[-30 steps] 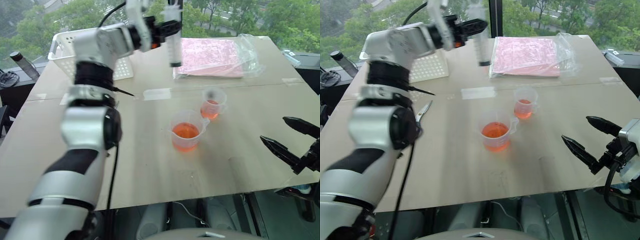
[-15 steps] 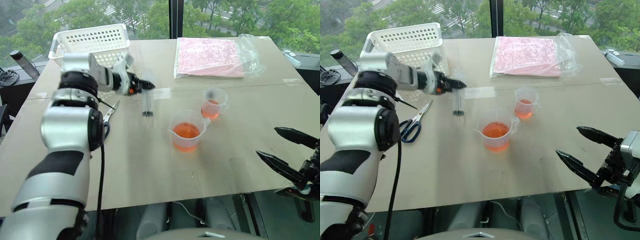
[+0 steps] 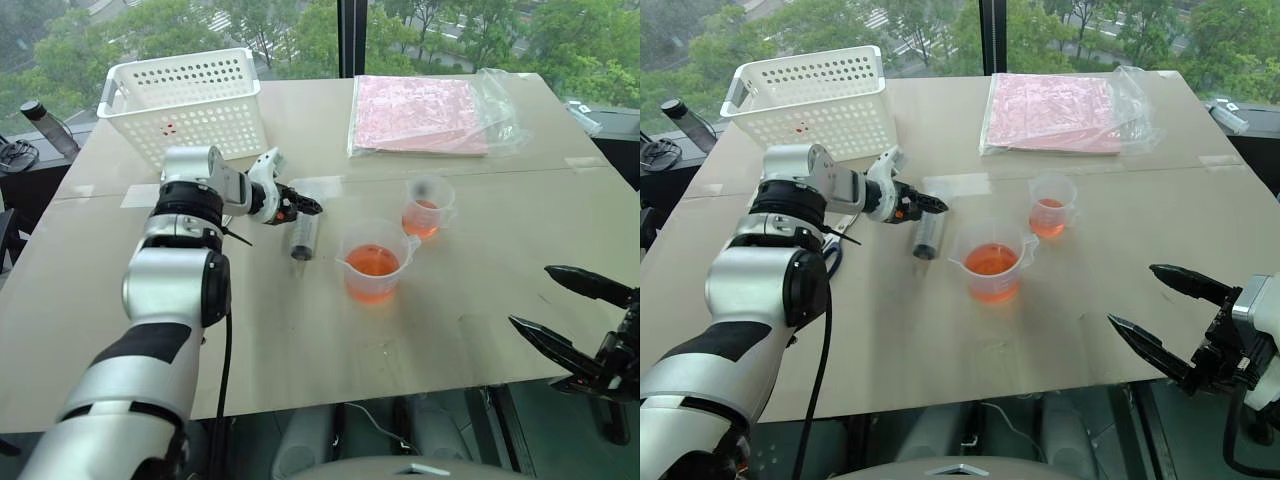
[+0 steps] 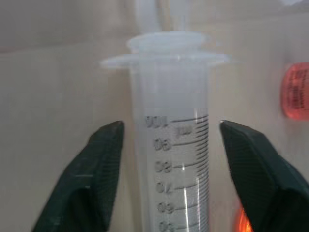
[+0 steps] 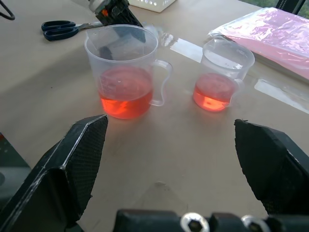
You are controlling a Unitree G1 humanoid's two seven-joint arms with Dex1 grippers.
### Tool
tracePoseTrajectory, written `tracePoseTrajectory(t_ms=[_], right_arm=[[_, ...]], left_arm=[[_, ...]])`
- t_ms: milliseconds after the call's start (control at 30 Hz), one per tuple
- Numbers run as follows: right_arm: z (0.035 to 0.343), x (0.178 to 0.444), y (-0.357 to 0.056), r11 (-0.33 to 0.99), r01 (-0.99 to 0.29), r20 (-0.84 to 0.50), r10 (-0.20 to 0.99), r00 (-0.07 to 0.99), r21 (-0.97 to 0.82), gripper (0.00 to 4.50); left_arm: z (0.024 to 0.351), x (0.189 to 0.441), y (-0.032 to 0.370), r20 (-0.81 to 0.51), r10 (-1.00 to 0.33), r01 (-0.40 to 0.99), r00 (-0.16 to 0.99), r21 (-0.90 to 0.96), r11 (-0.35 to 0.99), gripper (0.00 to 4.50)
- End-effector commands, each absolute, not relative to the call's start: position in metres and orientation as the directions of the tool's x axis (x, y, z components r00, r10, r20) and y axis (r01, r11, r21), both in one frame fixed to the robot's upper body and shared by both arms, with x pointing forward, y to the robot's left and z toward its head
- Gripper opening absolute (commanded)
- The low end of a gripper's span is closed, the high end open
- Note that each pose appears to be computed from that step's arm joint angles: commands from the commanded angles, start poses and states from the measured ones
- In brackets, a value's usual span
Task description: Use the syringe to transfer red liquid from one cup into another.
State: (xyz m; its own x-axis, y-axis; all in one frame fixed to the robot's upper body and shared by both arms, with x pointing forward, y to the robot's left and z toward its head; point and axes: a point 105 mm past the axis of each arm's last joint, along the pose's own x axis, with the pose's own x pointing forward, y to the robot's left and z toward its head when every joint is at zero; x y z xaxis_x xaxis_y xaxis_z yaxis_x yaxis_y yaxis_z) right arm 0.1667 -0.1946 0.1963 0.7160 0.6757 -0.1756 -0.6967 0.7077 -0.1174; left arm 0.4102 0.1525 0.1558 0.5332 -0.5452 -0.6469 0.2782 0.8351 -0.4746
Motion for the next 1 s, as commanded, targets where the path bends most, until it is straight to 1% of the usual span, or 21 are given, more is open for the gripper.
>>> tracePoseTrajectory(t_ms=[33,100,167,200,233,267,300,333,367,433,500,567,633,767,833,1000], right_arm=[[0.201,0.166,-0.193,0.699,-0.699,-0.161,0.681,0.715,-0.148,4.50],[0.203,0.168,-0.195,0.712,-0.684,-0.154,0.667,0.729,-0.157,4.50],[0.205,0.170,-0.199,0.728,-0.662,-0.149,0.645,0.750,-0.180,4.50],[0.206,0.171,-0.200,0.731,-0.658,-0.141,0.643,0.753,-0.180,4.50],[0.207,0.171,-0.199,0.730,-0.662,-0.124,0.651,0.749,-0.167,4.50],[0.208,0.171,-0.198,0.729,-0.666,-0.113,0.657,0.745,-0.155,4.50],[0.208,0.173,-0.200,0.729,-0.666,-0.119,0.655,0.746,-0.160,4.50],[0.209,0.175,-0.201,0.728,-0.665,-0.125,0.653,0.747,-0.166,4.50],[0.209,0.177,-0.203,0.729,-0.662,-0.131,0.650,0.749,-0.171,4.50],[0.211,0.180,-0.206,0.734,-0.656,-0.134,0.643,0.754,-0.173,4.50],[0.213,0.180,-0.212,0.738,-0.647,-0.151,0.630,0.762,-0.191,4.50],[0.213,0.177,-0.220,0.740,-0.640,-0.164,0.618,0.769,-0.209,4.50],[0.210,0.172,-0.228,0.735,-0.643,-0.180,0.618,0.766,-0.216,4.50],[0.197,0.163,-0.238,0.717,-0.658,-0.232,0.616,0.753,-0.231,4.50],[0.192,0.160,-0.242,0.708,-0.664,-0.250,0.615,0.747,-0.242,4.50],[0.185,0.154,-0.247,0.678,-0.698,-0.288,0.638,0.714,-0.228,4.50]], left_arm=[[0.191,0.413,0.156,-0.565,-0.561,0.334,0.605,-0.460,0.823,4.43],[0.217,0.413,0.158,-0.479,-0.582,0.401,0.657,-0.431,0.808,4.43],[0.246,0.410,0.159,-0.364,-0.602,0.497,0.711,-0.344,0.796,4.43],[0.255,0.406,0.160,-0.322,-0.607,0.528,0.727,-0.304,0.793,4.43],[0.267,0.403,0.160,-0.235,-0.619,0.563,0.749,-0.267,0.782,4.43],[0.274,0.400,0.159,-0.175,-0.624,0.580,0.762,-0.245,0.777,4.43],[0.278,0.396,0.167,-0.105,-0.596,0.577,0.796,-0.163,0.800,4.43],[0.277,0.384,0.173,-0.068,-0.613,0.605,0.787,-0.111,0.789,4.43],[0.274,0.375,0.175,-0.057,-0.630,0.626,0.774,-0.075,0.776,4.43],[0.272,0.365,0.184,-0.030,-0.615,0.615,0.788,-0.007,0.788,4.43],[0.260,0.346,0.193,-0.041,-0.626,0.627,0.779,0.042,0.778,4.43],[0.252,0.324,0.194,-0.024,-0.673,0.672,0.739,0.104,0.734,4.43],[0.233,0.305,0.202,-0.038,-0.688,0.689,0.725,0.060,0.723,4.43],[0.185,0.264,0.211,-0.131,-0.718,0.727,0.683,0.032,0.686,4.43],[0.171,0.252,0.213,-0.176,-0.716,0.732,0.675,0.037,0.681,4.43],[0.159,0.237,0.217,-0.186,-0.699,0.710,0.691,-0.006,0.704,4.43]])
